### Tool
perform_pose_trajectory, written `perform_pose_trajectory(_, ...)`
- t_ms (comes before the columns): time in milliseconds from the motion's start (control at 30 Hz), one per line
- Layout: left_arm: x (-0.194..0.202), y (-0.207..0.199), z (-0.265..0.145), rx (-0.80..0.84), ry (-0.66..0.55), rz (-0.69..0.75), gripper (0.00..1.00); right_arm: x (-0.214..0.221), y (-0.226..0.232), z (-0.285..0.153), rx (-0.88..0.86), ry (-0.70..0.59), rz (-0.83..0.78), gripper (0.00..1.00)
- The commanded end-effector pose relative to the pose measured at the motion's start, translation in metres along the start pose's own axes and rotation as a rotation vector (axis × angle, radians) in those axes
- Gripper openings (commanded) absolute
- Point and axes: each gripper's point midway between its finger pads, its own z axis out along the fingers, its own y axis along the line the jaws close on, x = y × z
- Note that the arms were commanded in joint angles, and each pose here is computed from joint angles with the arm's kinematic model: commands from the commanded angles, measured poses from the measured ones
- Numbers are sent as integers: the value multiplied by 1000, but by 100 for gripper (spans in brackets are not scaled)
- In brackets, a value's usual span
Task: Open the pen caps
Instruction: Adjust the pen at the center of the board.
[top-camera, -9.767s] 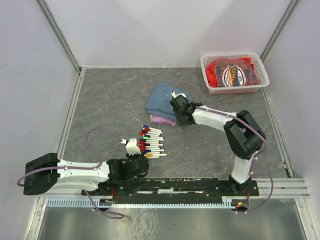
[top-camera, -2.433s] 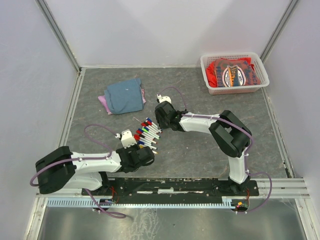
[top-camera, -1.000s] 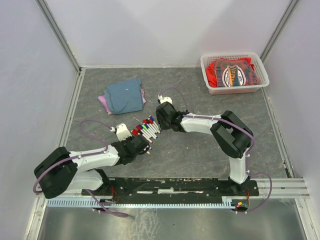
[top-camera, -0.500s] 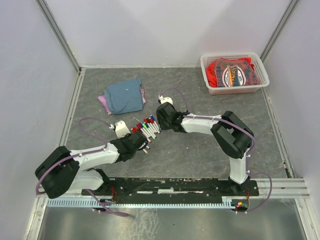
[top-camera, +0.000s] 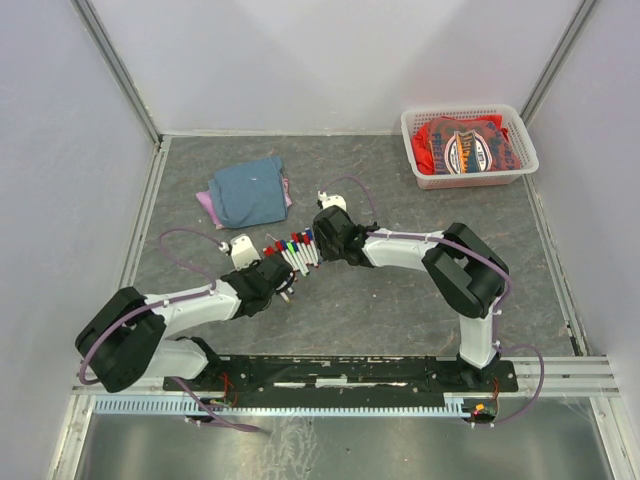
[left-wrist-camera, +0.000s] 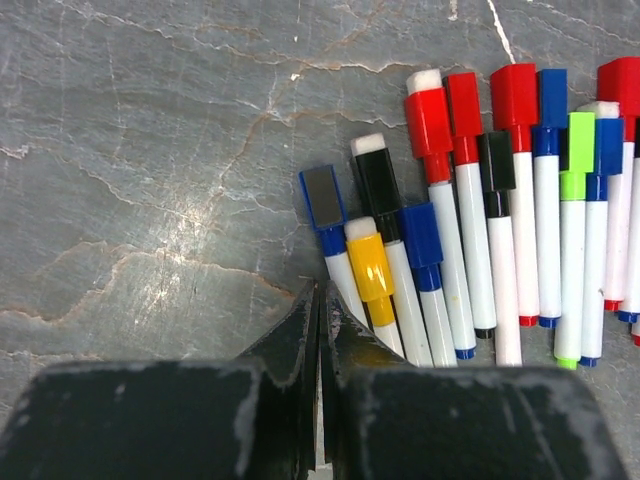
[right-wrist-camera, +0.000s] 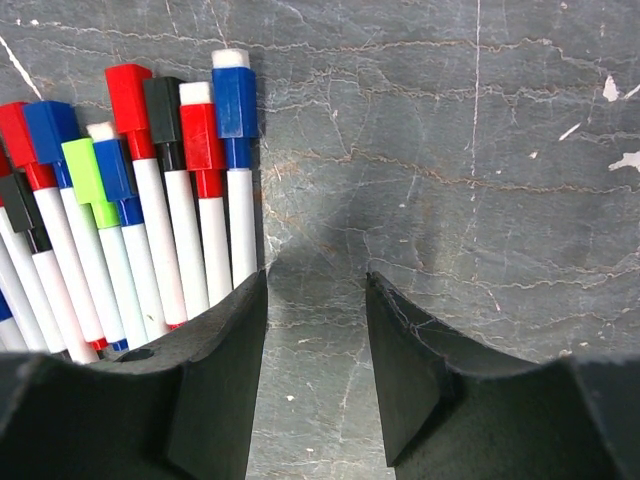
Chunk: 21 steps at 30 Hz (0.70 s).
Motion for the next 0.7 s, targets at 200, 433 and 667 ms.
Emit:
perform_pose_trajectory(200, -11, -19, 12, 33, -24, -9, 3, 45, -10, -5, 27, 122, -14, 52)
perform_pose_trajectory(433, -13, -23, 16, 35, -28, -6, 3, 51, -12, -6, 37, 128, -13, 52)
perform_pose_trajectory(667, -11, -18, 14, 34, -16, -5, 3, 47, -22, -9, 82, 105, -14, 52)
